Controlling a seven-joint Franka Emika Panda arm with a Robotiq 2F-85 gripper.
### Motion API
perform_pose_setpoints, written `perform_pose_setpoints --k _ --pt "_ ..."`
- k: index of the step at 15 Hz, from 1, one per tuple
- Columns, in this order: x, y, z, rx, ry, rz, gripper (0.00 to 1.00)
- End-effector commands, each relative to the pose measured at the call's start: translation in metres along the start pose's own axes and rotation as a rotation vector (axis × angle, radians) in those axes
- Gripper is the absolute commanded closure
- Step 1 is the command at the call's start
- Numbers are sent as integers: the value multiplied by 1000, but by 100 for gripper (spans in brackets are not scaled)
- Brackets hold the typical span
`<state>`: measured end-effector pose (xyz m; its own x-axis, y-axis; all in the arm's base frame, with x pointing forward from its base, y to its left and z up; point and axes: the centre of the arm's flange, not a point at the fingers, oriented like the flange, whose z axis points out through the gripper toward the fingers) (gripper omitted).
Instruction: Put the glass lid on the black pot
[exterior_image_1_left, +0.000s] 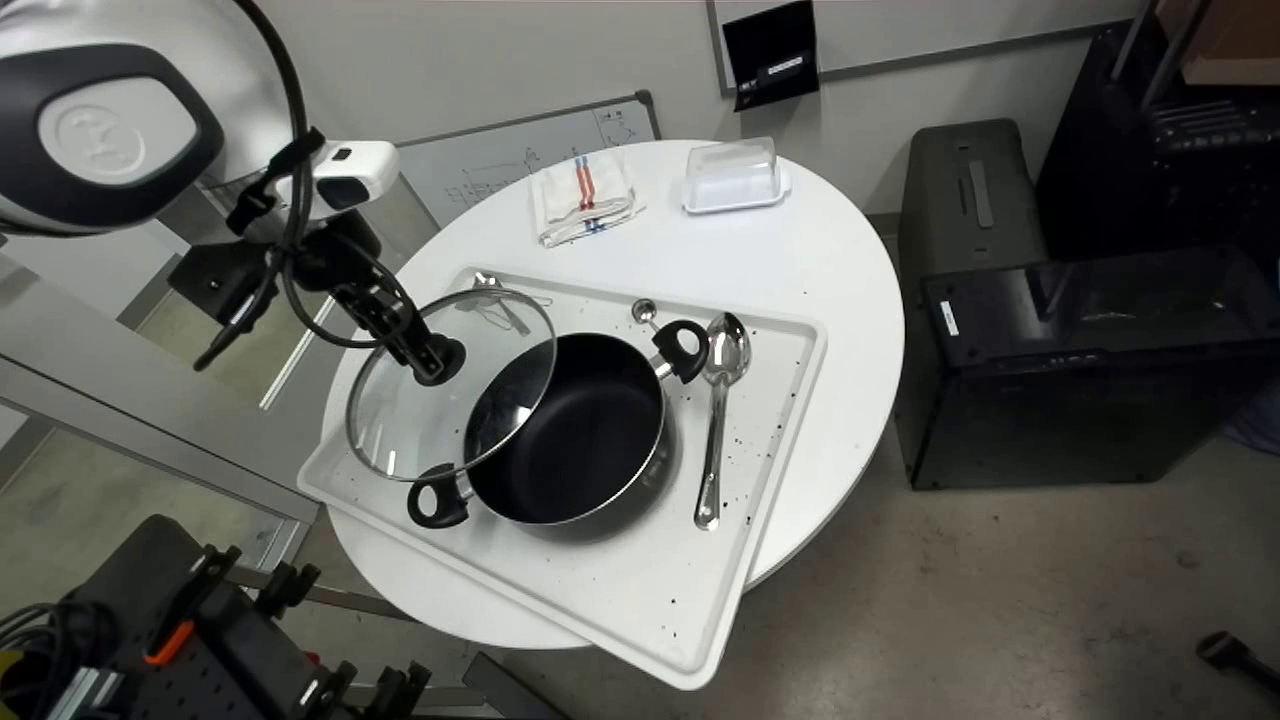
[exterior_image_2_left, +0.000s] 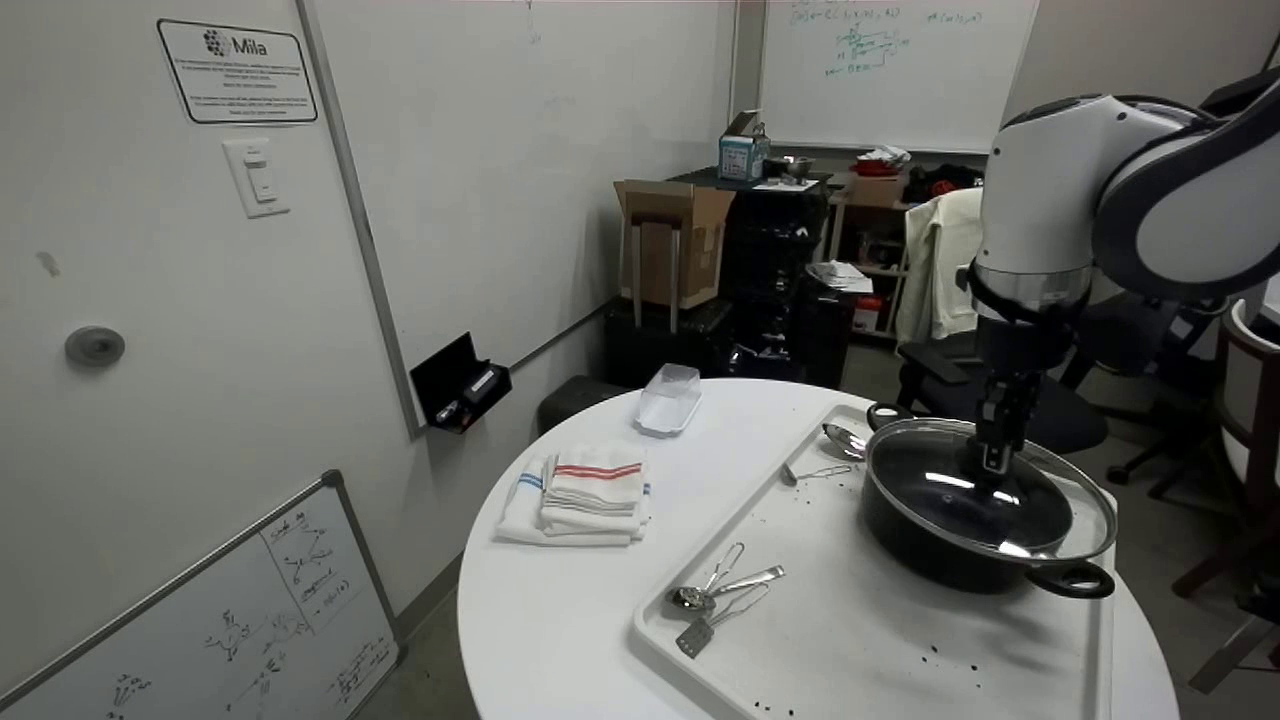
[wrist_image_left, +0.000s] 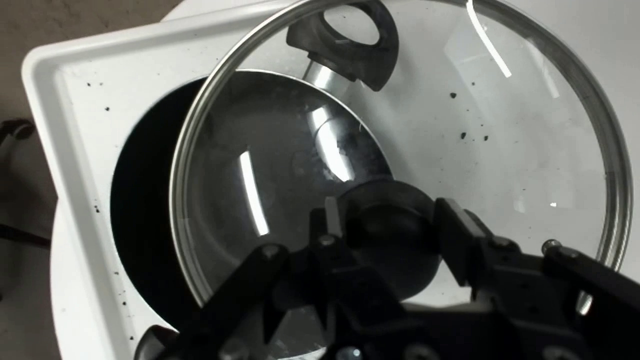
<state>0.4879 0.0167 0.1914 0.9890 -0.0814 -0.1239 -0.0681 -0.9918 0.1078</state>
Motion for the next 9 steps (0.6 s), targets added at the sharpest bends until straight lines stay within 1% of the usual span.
perform_pose_setpoints --k 1,5,9 --pt "-5 31 -6 1 15 40 77" --pt "-3 55 1 -7 6 96 77" --pt "1 71 11 -11 5 140 77"
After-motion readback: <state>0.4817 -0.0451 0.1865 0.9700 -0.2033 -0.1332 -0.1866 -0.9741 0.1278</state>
